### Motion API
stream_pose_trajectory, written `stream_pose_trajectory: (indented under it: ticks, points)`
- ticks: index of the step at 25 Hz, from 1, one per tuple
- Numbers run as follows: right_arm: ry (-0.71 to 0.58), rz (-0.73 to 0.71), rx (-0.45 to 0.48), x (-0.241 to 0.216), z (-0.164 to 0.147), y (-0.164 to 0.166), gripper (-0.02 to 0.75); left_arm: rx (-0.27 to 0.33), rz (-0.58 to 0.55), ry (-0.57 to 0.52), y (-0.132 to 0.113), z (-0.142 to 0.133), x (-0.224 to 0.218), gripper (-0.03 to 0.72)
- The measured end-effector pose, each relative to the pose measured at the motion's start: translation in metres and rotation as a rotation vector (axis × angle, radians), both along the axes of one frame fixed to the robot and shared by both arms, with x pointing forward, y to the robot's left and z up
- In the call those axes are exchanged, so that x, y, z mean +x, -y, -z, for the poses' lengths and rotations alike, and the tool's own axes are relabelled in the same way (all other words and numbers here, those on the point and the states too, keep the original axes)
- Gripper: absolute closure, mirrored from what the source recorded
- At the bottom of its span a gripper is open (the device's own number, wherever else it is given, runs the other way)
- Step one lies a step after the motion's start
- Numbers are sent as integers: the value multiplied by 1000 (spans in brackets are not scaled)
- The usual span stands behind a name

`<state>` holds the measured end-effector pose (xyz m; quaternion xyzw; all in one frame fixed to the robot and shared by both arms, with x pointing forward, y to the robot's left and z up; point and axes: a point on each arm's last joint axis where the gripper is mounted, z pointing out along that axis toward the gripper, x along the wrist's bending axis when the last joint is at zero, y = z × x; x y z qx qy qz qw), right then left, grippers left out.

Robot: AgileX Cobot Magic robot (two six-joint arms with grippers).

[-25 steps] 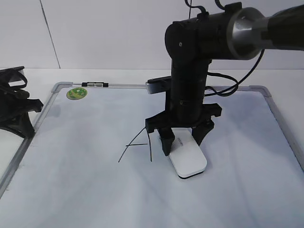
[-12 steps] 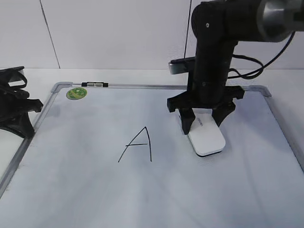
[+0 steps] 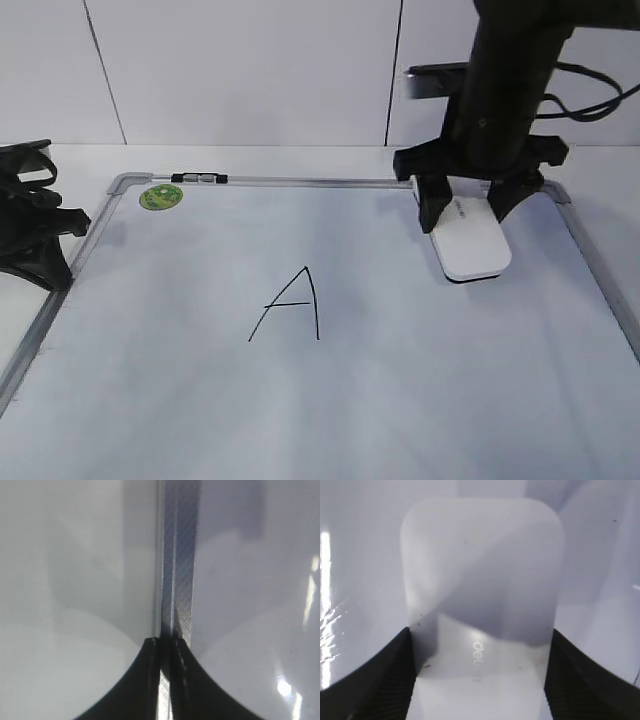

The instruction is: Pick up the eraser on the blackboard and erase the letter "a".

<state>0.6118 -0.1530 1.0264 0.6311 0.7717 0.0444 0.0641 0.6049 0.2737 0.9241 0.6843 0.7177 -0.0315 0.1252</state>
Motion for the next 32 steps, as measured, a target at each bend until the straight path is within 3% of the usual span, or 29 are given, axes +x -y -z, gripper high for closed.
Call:
stream_pose_trajectory:
  ticks: [10, 32]
  points:
    - [14, 127, 4, 5, -11, 51, 211, 0, 0, 0, 0, 0, 0, 673]
    - [-26, 183, -47, 1, 1, 83, 212, 0, 0, 0, 0, 0, 0, 673]
